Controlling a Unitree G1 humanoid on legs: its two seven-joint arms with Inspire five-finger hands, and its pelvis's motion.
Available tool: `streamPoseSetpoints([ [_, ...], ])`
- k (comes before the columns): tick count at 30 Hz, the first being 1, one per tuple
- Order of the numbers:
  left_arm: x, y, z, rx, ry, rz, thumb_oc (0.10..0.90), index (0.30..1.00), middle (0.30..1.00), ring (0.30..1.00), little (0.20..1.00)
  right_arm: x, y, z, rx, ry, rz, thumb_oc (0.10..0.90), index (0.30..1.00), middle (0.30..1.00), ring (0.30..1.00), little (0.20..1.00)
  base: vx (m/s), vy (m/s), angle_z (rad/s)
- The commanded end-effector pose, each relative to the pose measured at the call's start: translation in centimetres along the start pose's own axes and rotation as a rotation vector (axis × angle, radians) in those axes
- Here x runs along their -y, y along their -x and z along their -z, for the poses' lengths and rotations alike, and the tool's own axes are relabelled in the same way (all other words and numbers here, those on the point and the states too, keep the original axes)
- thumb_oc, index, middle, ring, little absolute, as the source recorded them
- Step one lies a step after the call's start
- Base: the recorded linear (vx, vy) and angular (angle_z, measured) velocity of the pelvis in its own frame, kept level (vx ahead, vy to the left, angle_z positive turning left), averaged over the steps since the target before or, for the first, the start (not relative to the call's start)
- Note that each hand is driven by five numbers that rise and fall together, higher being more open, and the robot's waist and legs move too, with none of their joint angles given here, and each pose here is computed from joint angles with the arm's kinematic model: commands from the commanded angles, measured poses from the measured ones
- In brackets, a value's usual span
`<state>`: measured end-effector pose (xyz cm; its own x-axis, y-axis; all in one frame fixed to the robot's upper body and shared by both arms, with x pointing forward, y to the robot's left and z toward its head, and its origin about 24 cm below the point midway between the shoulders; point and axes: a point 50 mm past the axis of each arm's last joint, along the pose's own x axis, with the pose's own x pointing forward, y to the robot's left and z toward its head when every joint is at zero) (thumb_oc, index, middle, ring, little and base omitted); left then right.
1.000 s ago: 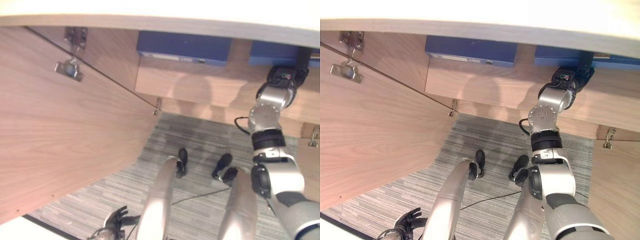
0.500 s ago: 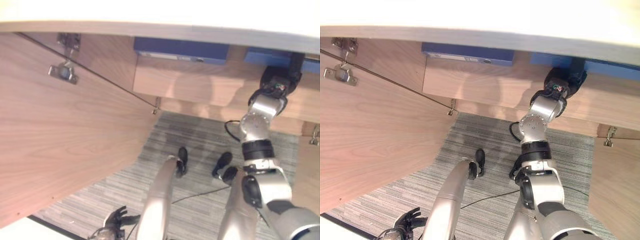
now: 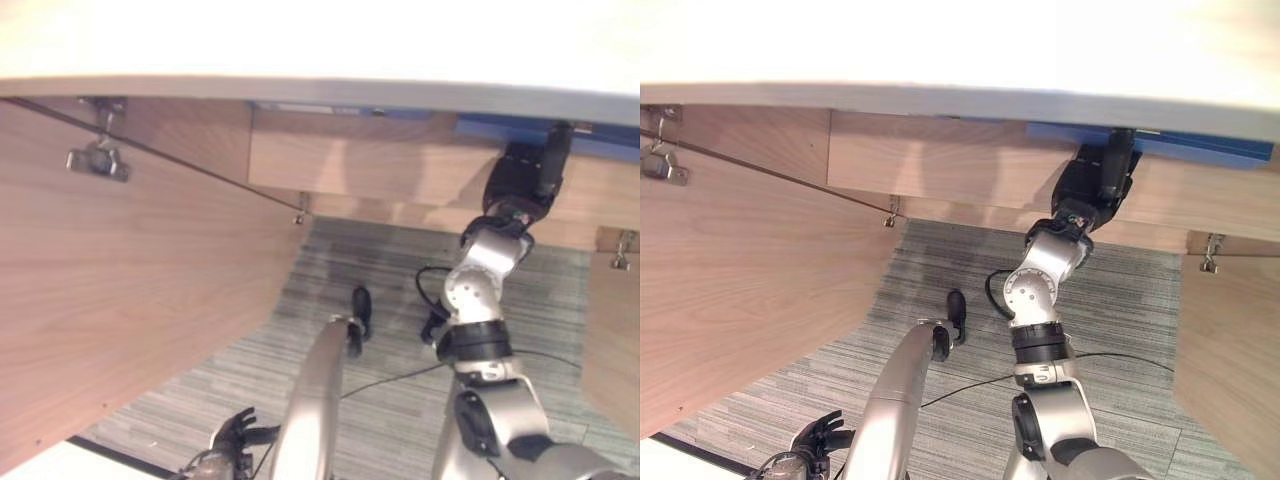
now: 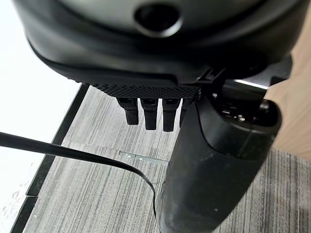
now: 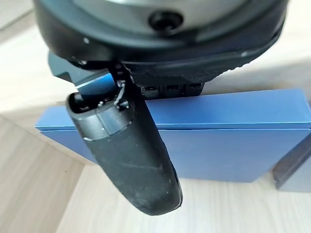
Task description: Put the empty folder in the office cabinet
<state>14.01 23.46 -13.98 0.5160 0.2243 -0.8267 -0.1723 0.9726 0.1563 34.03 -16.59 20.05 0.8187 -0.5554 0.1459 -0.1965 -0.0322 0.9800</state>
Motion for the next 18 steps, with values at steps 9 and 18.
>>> streamPoseSetpoints([
  [9,-3.8,1.2,4.1,-0.132,-0.079,-0.104,0.800,0.900,0.900,0.900,0.900,-4.5,-1.9,-1.6,0.008,0.127,-0.278,0.800,0.900,0.900,0.900,0.900,-0.01,0.011,-0.02],
  [18,-6.8,1.4,3.8,-0.128,-0.078,-0.158,0.800,0.900,0.900,0.900,0.900,-8.5,-6.5,-1.4,-0.090,0.437,-0.465,0.800,0.900,0.900,0.900,0.900,0.00,-0.006,-0.01],
])
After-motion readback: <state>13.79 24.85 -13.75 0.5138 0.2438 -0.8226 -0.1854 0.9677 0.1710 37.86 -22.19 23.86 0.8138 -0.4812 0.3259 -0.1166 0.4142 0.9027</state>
